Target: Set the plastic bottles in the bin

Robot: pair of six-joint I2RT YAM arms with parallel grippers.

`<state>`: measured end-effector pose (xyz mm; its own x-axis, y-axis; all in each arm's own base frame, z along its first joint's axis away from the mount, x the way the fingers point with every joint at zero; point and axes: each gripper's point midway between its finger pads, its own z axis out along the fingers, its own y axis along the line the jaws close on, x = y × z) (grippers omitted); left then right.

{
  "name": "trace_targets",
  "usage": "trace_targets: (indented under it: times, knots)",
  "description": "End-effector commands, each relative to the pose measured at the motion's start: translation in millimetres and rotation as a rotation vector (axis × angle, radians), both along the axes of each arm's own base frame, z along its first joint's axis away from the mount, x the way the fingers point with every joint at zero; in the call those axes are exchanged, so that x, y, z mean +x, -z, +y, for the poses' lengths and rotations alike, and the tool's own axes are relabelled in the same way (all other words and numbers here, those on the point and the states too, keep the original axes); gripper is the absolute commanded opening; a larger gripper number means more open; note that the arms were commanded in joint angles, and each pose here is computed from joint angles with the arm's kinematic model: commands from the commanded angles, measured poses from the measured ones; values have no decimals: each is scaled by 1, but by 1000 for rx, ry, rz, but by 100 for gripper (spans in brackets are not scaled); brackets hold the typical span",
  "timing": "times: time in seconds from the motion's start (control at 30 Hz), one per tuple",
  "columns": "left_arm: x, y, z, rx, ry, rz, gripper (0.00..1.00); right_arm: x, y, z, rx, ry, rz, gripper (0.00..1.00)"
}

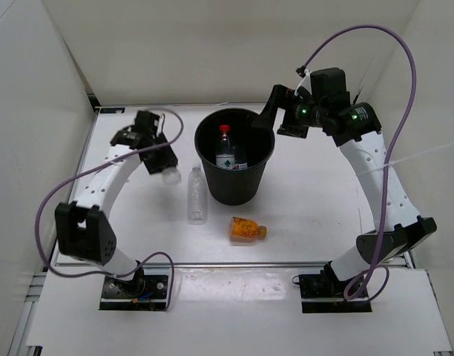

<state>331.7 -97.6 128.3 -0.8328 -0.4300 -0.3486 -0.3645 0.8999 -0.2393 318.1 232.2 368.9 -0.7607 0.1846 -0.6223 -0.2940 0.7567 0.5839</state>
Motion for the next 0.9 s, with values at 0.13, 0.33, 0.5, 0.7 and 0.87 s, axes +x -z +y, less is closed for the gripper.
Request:
trace_targets:
  times: [0.13, 0.33, 0.5, 0.7, 0.87]
  knots:
    - [34, -224, -59, -273, 105, -606, 52, -8, 3, -18, 4, 24, -9, 100]
    - [35, -252, -158, -321, 432, -687, 60, 3, 5, -37, 19, 81, 6, 100]
    - [30, -254, -183, -231, 451, -685, 100, -1, 4, -44, 35, 99, 5, 100]
    - [25, -237, -103, -87, 193, -649, 100, -8, 12, -57, 38, 126, 16, 100]
    - [2, -130, -55, -197, 141, -443, 100, -12, 20, -65, 39, 140, 29, 100]
